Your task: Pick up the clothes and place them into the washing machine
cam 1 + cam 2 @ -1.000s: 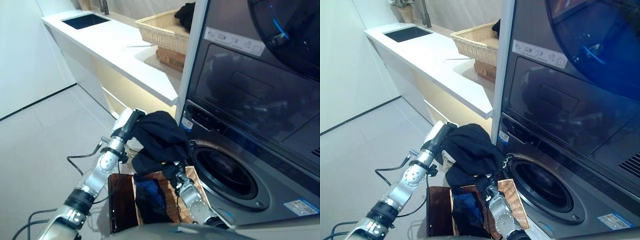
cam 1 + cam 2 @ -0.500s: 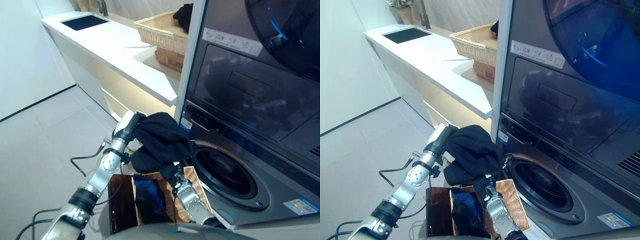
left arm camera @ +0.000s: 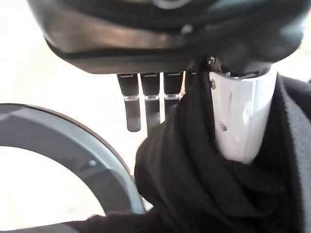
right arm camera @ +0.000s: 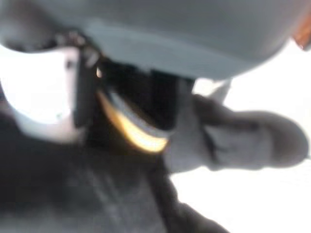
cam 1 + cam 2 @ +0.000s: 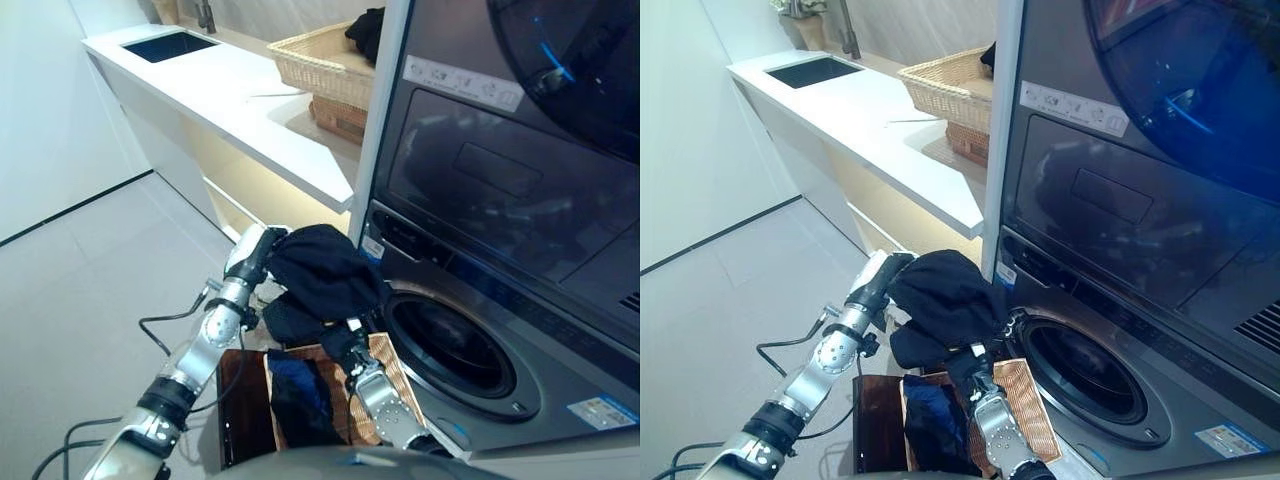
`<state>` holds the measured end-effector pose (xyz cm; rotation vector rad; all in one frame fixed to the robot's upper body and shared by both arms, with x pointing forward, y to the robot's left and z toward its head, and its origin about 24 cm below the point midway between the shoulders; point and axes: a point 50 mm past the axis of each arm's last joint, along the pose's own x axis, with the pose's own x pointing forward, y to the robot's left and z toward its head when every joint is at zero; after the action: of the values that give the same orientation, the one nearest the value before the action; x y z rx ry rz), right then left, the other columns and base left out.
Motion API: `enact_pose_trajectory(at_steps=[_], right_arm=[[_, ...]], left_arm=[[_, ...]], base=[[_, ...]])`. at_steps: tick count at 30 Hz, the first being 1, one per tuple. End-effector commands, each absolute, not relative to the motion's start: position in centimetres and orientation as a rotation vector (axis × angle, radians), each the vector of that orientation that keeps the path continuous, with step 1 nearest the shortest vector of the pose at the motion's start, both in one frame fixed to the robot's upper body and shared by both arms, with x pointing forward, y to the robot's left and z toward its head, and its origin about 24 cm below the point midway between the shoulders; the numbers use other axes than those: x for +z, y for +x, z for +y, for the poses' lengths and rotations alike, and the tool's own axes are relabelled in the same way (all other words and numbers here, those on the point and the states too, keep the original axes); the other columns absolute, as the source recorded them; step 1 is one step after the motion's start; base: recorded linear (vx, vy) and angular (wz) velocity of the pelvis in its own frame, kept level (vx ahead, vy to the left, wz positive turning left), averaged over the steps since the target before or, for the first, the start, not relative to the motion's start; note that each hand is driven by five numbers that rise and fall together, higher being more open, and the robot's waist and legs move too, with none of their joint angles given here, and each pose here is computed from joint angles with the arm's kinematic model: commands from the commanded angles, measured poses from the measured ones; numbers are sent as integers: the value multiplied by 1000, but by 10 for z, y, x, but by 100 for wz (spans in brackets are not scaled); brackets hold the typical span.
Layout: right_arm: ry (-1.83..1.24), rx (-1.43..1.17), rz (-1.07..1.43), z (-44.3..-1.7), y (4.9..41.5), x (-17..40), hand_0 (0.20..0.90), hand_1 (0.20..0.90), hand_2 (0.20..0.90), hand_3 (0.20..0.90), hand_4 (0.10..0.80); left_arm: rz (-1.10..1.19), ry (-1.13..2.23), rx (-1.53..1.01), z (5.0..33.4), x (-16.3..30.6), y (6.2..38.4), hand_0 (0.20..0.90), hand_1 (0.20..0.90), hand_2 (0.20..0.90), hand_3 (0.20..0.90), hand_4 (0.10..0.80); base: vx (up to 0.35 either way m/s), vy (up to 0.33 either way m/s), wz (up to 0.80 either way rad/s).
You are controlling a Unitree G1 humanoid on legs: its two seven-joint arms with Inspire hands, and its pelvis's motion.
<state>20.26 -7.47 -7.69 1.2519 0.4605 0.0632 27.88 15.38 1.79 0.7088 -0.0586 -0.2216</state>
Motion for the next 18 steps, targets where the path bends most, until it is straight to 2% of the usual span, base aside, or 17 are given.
enact_pose_trajectory(at_steps=[1, 18], right_arm=[[1429, 143, 75, -76, 239, -24, 200, 200, 200, 200, 300], [1401, 120, 56, -88, 240, -25, 200, 200, 200, 200, 300]], left_arm=[[-137, 759, -89, 176, 44, 307, 900, 900, 900, 900, 800], [-115, 759, -67, 182, 41, 306, 900, 900, 900, 900, 800]], base=[[0, 0, 0], [0, 0, 0]])
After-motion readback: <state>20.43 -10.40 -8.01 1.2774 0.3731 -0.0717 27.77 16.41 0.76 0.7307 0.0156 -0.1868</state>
